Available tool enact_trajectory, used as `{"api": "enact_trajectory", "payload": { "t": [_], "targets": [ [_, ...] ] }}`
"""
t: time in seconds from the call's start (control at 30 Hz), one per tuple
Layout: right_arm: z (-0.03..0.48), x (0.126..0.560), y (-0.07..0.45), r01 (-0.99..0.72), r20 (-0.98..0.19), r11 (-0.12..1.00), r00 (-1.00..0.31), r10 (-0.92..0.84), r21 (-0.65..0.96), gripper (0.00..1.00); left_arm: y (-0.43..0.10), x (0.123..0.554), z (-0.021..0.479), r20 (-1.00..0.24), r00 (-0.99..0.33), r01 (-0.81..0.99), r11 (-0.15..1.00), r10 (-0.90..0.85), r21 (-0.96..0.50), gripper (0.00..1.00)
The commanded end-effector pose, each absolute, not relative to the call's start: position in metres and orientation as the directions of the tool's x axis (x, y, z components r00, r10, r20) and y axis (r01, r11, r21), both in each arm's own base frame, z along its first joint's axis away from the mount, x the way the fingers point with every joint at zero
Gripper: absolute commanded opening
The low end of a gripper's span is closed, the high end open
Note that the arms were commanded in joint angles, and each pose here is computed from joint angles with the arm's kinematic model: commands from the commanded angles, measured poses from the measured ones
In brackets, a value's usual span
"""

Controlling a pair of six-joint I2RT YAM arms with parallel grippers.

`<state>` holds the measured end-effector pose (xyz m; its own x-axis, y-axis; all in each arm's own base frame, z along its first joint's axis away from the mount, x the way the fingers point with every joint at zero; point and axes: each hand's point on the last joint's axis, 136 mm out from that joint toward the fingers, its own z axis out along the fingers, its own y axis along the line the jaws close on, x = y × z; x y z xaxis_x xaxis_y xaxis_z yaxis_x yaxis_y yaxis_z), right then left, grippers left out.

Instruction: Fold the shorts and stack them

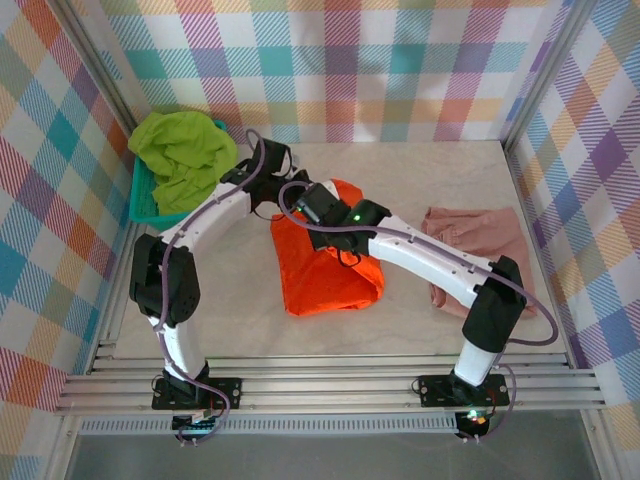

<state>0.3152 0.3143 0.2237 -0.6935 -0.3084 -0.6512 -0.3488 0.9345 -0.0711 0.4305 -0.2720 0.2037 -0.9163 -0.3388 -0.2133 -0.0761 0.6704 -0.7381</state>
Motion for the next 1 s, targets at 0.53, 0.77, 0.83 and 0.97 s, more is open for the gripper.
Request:
{"api": "enact_trajectory", "payload": {
  "t": [0.53, 0.77, 0.83, 0.97],
  "targets": [
    [0.114, 0.222, 0.432, -0.484, -0.326, 0.781, -0.869, -0.373, 0.395, 0.19, -0.178, 0.404, 0.103, -0.227, -0.884, -0.193, 0.761, -0.409, -0.620, 0.21],
    [0.140, 0.189, 0.465, -0.497, -0.307, 0.573, -0.863, -0.401, 0.652, 0.67, -0.152, 0.424, 0.130, -0.277, -0.847, -0.161, 0.717, -0.453, -0.678, 0.74],
    [0.166, 0.190, 0.459, -0.509, -0.347, 0.527, -0.857, -0.380, 0.681, 0.79, -0.148, 0.428, 0.164, -0.334, -0.825, -0.117, 0.715, -0.457, -0.690, 0.88],
    [0.197, 0.212, 0.417, -0.481, -0.395, 0.525, -0.877, -0.275, 0.702, 0.97, -0.154, 0.414, 0.209, -0.337, -0.815, -0.079, 0.665, -0.472, -0.742, 1.00]
  ]
}}
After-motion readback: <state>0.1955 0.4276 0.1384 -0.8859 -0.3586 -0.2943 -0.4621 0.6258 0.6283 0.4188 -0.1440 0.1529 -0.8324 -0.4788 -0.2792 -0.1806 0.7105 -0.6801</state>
